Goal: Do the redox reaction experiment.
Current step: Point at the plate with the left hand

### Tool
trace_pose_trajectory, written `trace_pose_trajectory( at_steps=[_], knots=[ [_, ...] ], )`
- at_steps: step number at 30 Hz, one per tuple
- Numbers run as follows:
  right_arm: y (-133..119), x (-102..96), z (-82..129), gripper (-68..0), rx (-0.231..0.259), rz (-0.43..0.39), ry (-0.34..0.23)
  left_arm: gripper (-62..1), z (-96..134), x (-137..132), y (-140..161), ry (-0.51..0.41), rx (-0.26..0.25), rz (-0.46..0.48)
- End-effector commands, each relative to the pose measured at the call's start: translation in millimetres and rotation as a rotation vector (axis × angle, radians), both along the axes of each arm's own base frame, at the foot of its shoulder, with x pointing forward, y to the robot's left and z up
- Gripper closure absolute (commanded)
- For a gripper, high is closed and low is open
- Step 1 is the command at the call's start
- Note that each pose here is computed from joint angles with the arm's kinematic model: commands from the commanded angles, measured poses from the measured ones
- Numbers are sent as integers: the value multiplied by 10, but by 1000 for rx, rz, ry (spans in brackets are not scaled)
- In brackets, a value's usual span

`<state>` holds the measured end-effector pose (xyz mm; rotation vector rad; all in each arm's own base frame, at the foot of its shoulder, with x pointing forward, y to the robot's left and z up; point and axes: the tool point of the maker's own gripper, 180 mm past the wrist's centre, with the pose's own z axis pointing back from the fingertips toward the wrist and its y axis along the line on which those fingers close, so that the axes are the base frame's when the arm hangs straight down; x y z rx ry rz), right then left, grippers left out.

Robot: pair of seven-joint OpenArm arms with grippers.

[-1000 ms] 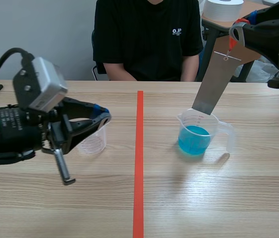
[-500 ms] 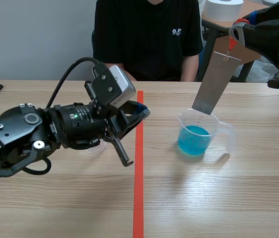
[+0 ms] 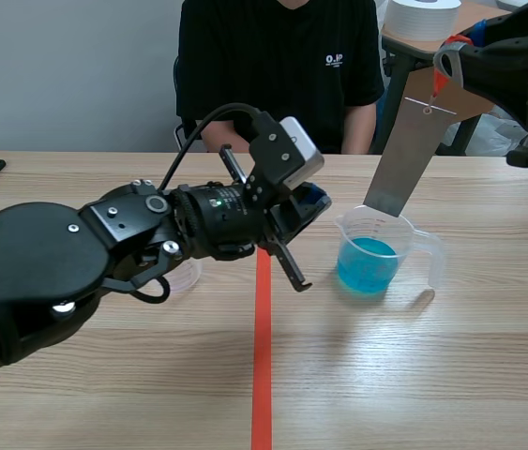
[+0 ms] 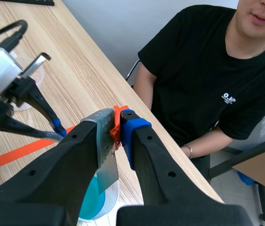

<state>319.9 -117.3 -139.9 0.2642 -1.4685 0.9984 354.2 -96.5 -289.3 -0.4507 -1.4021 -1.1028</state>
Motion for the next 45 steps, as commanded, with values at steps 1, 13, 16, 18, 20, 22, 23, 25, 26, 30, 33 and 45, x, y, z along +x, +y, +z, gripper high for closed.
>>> trace_pose_trajectory(
  at_steps=[1,13,16,18,20,22,23,25,26,30,33,45],
  knots=[
    [10,20,134,-15,14,5,-38,-49,184,43,-135,-47,-38,-9],
    [10,20,134,-15,14,5,-38,-48,122,201,-250,-89,-25,47],
    [10,20,134,-15,14,5,-37,-48,113,217,-275,-86,-26,48],
    [10,20,134,-15,14,5,-38,-48,118,213,-305,-92,-22,41],
    [10,20,134,-15,14,5,-38,-48,129,201,-340,-97,-22,35],
    [10,20,134,-15,14,5,-38,-48,124,189,-370,-103,-12,28],
    [10,20,134,-15,14,5,-38,-48,124,185,-381,-103,-12,27],
    [10,20,134,-15,14,5,-38,-48,130,181,-399,-101,-14,26],
    [10,20,134,-15,14,5,-38,-48,129,181,-400,-101,-14,26],
    [10,20,134,-15,14,5,-38,-48,129,181,-399,-101,-14,27],
    [10,20,134,-15,14,5,-38,-48,130,207,-379,-109,-8,44],
    [10,20,134,-15,14,5,-38,-48,128,207,-379,-108,-8,44]
  ],
)
